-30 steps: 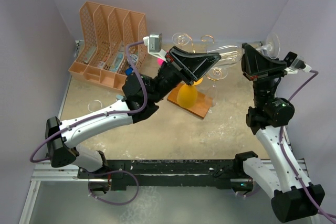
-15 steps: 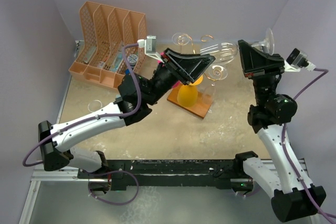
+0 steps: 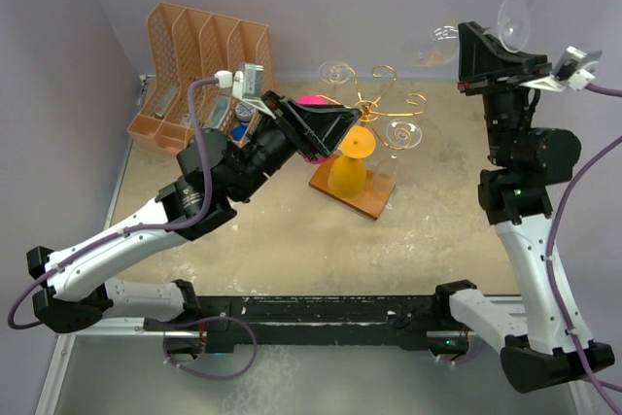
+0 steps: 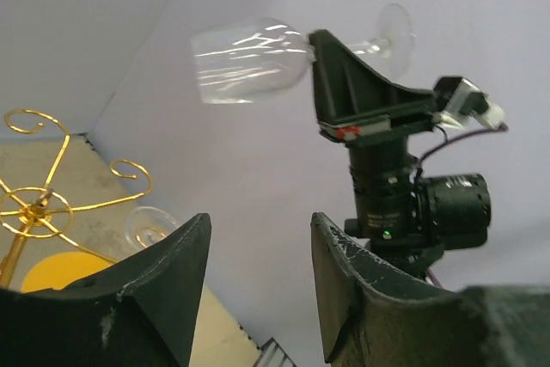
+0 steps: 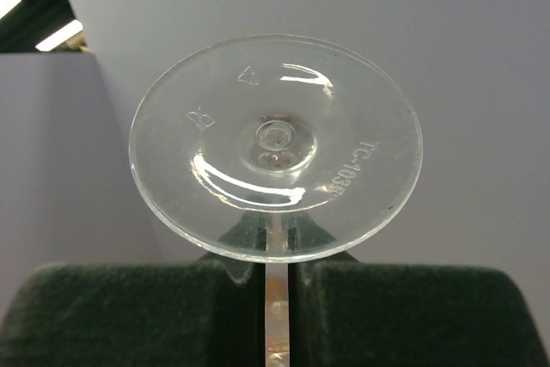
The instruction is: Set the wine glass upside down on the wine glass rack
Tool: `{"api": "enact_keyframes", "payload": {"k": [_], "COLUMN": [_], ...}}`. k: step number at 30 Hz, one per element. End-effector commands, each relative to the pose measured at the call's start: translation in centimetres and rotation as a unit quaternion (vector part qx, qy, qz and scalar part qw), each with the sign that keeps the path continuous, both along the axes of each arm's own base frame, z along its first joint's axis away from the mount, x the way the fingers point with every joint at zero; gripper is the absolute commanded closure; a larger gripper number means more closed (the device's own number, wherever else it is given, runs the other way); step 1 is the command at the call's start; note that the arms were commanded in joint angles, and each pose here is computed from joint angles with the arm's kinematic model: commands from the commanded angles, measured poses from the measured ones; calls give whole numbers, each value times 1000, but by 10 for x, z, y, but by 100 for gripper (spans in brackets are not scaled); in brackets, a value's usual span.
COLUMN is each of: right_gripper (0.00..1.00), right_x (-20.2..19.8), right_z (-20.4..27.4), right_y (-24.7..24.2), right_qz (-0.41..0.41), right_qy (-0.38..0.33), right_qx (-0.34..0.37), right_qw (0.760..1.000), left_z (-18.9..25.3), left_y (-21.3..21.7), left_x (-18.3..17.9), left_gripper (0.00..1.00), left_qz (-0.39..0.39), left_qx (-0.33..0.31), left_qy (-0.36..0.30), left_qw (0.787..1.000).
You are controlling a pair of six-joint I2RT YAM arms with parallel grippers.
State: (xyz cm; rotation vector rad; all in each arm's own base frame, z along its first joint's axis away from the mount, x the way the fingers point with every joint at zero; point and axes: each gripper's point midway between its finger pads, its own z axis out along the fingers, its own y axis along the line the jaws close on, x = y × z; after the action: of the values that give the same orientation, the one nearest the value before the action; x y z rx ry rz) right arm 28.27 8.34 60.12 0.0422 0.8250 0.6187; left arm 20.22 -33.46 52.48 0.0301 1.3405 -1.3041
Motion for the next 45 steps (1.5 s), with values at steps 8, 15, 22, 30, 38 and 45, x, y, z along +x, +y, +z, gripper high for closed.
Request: {"api": "enact_keyframes", "payload": {"k": [8, 15, 22, 30, 38, 45], "right_gripper": [100, 100, 100, 100, 100, 100], "right_x": [-16, -15, -22, -38, -40, -38], "right_z": [-19, -42, -62, -72, -79, -85], "right_y": [-31, -40, -36, -25, -21, -16], "right_qz": [-196, -241, -229, -202, -190, -177], "right_qy": [-10, 13, 21, 2, 1, 6], "right_qx": [-213, -284, -320, -340, -351, -361], "right_qw": [957, 928, 919, 919, 917, 916], "left_z": [68, 65, 67, 53, 62, 62], "left_y": [-49, -94, -130, -153, -146, -150], "left_x": [-56, -37, -22, 1, 14, 12], "left_gripper": [48, 48, 47, 47, 60, 79], "left_qz": [-198, -211, -250, -263, -287, -314], "left_qx": [-56, -48, -75, -79, -137, -147], "left_qy": [-48, -20, 13, 34, 63, 77], "left_qw": [977, 976, 965, 961, 946, 935]}}
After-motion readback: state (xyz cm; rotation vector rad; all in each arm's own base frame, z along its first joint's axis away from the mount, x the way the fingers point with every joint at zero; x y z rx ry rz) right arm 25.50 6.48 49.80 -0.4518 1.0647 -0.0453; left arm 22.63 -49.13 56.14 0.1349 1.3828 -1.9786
